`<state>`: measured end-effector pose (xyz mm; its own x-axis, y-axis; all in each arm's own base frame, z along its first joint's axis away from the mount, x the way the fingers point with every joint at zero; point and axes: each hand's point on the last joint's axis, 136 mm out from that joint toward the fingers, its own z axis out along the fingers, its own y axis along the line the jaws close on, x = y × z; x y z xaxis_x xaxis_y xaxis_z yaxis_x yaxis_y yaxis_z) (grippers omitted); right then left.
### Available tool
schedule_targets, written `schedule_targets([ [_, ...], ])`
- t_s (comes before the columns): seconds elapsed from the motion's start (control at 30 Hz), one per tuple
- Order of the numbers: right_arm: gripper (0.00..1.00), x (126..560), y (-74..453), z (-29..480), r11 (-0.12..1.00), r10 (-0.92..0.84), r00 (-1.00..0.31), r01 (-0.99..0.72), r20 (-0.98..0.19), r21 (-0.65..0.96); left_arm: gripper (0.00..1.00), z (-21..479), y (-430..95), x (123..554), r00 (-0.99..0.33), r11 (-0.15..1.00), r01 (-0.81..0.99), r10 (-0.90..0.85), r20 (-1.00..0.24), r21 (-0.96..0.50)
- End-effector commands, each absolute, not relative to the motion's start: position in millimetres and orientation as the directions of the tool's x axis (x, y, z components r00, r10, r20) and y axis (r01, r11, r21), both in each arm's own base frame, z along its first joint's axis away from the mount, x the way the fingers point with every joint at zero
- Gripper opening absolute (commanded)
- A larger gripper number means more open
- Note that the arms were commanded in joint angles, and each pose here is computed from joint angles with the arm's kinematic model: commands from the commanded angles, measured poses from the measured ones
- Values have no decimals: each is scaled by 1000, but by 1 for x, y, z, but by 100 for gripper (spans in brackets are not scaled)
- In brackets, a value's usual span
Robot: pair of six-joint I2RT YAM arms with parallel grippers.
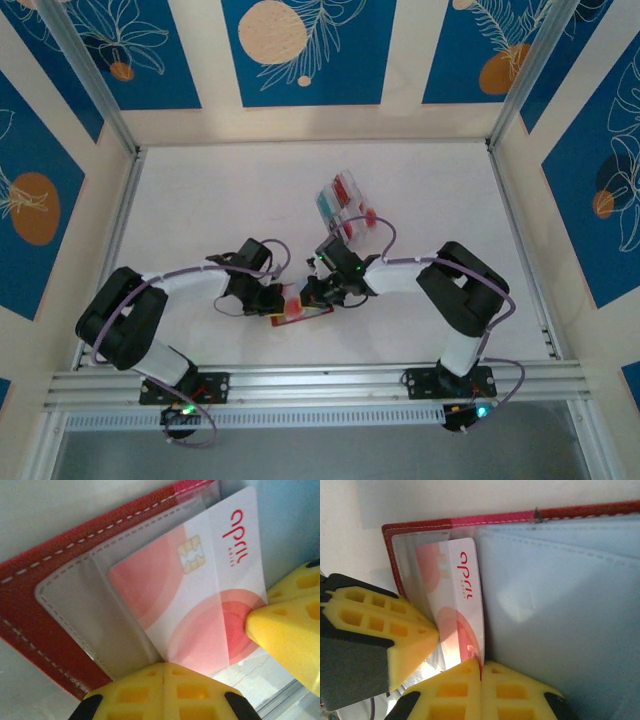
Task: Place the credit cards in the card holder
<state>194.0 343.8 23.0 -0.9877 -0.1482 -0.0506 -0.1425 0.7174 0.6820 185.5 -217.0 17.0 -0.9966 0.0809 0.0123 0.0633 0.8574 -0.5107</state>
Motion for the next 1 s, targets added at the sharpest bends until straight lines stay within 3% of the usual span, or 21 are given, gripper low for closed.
schedule_targets([
  [0.0,0,172,342,-4,766,-185,-982,-118,41,632,0,1,-198,170,-994,898,6,55,99,-440],
  [0.17,0,174,335,-15,797,-140,-988,-73,66,599,0,39,-221,186,-997,789,-28,18,70,-613],
  [0.33,0,175,324,-16,819,-116,-991,-55,71,572,0,62,-213,192,-999,767,-45,-31,33,-640],
  [0.67,0,177,326,-7,821,-126,-990,-67,64,568,0,33,-175,181,-996,869,-88,-77,41,-487],
  [0.97,0,174,334,3,801,-144,-988,-82,58,592,0,8,-177,184,-996,879,-79,-55,65,-470],
])
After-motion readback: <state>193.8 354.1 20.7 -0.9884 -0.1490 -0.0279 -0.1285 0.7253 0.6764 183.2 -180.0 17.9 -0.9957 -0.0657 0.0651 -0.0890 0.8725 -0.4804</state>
